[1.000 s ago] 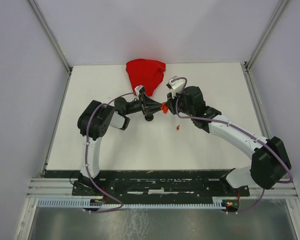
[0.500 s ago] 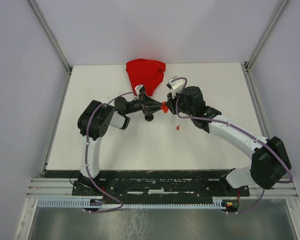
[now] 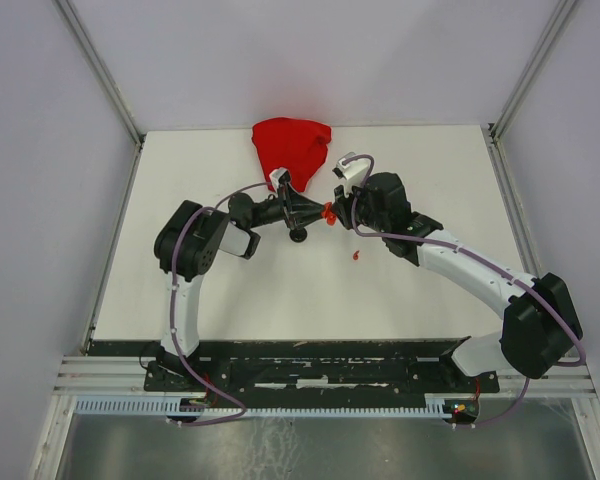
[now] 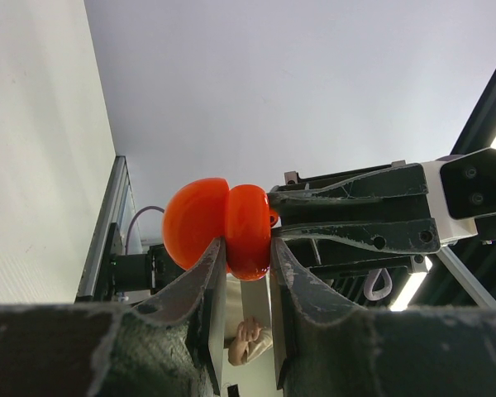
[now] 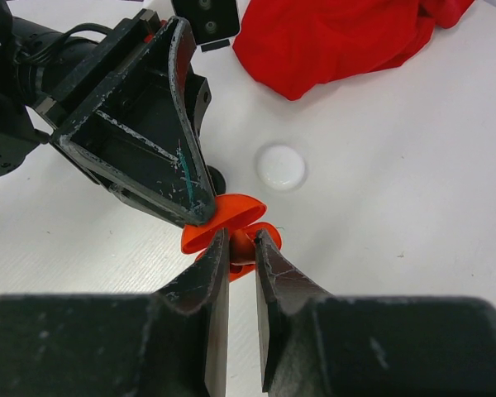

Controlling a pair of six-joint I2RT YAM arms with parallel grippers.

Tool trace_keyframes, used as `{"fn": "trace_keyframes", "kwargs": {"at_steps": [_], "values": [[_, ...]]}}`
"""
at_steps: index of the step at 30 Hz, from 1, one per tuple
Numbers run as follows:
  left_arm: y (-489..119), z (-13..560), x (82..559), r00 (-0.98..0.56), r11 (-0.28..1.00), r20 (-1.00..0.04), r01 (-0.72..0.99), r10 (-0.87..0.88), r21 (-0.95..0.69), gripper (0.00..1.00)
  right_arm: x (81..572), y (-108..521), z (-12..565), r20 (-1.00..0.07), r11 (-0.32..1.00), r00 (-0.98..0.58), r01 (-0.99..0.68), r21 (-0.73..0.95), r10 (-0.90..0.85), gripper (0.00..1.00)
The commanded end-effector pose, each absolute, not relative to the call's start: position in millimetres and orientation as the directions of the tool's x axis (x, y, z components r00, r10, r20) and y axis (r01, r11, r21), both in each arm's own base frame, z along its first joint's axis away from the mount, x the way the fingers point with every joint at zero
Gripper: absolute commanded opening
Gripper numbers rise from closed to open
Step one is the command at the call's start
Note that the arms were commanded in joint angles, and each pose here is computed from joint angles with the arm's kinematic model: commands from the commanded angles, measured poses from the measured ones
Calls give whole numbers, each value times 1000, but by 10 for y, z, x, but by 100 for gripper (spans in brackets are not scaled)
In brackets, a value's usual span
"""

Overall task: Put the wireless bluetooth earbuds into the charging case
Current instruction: Adjust the earbud with the charging case.

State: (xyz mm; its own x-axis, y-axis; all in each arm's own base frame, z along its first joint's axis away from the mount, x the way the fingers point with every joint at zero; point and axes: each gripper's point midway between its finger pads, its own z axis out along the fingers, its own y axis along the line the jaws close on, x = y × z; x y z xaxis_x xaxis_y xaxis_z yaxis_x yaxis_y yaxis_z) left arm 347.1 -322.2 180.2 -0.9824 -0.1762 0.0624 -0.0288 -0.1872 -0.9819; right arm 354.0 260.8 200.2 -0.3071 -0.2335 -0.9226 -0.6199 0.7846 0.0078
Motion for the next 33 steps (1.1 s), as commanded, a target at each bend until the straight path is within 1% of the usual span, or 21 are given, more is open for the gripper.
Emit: {"fn": "trace_keyframes", "kwargs": {"at_steps": [1,7,11,13,18,33], "values": [[-3162,2364,3383,-966,-267,-163,214,-200,-940,3,3568,2640,2146,-938,786,-276,-618,5,-211,14],[-3156,2409,3356,-965,-270,-172,222,-197,-937,3,3589,2643,2154,-937,793,-284,-609,14,-202,16],[-3146,2397,3348,-965,-267,-168,219,-199,-938,3,3616,2628,2152,-936,808,-297,-589,22,-191,23],[-3144,2389,3337,-965,-266,-169,219,-199,-939,3,3641,2608,2161,-936,820,-303,-571,27,-180,27],[-3139,2393,3315,-965,-264,-172,221,-197,-939,3,3686,2576,2173,-936,842,-312,-538,31,-165,32],[-3138,2341,3293,-967,-257,-164,212,-193,-943,3,3786,2563,2254,-942,864,-314,-499,59,-118,36]]}}
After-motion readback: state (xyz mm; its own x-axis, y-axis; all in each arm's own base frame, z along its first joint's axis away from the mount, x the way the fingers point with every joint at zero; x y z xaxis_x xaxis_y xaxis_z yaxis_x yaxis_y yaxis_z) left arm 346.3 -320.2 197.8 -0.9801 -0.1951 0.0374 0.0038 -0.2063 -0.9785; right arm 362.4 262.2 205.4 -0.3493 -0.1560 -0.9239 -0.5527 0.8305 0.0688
